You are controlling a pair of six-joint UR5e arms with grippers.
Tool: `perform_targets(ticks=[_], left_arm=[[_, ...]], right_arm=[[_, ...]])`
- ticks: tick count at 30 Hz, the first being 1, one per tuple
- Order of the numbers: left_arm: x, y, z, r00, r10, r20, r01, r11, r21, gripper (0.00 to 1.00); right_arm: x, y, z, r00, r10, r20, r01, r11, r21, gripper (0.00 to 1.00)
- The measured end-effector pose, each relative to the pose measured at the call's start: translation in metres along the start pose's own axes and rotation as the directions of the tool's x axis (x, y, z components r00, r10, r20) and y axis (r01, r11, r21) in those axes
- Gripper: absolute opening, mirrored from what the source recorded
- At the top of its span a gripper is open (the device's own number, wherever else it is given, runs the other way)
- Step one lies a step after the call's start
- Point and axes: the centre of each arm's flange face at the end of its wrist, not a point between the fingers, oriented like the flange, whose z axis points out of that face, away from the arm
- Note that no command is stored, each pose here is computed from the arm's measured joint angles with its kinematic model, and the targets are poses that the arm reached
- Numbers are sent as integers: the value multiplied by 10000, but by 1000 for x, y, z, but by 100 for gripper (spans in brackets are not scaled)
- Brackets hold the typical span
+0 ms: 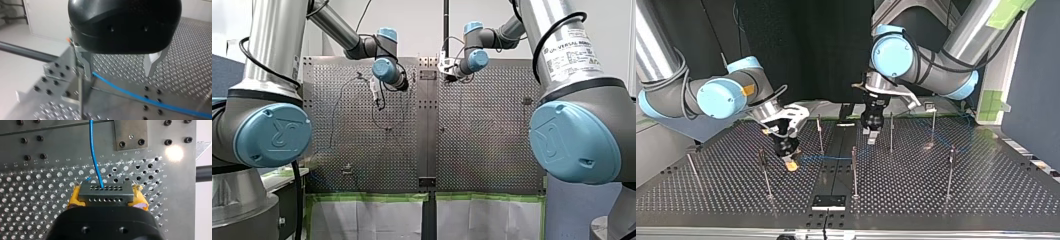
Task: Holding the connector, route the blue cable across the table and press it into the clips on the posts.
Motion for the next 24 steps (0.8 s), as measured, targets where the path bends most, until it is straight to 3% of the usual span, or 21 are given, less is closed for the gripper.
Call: perform_targets(ticks=[7,15,24], left_arm=[[-2,-11,-24,9999,138,58,-140,9994,330,100],[-9,-46,-37,9975,434,552,-470,9967,656,100],[-27,-90,-53,9945,583,868,-663,9935,930,100]], right_arm=[[4,-1,-2,10000,-6,-69,6,10000,15,0],[24,0,-10,9993,-53,-370,50,10000,-64,0],[29,14,-13,9990,-73,-431,48,9984,-571,0]])
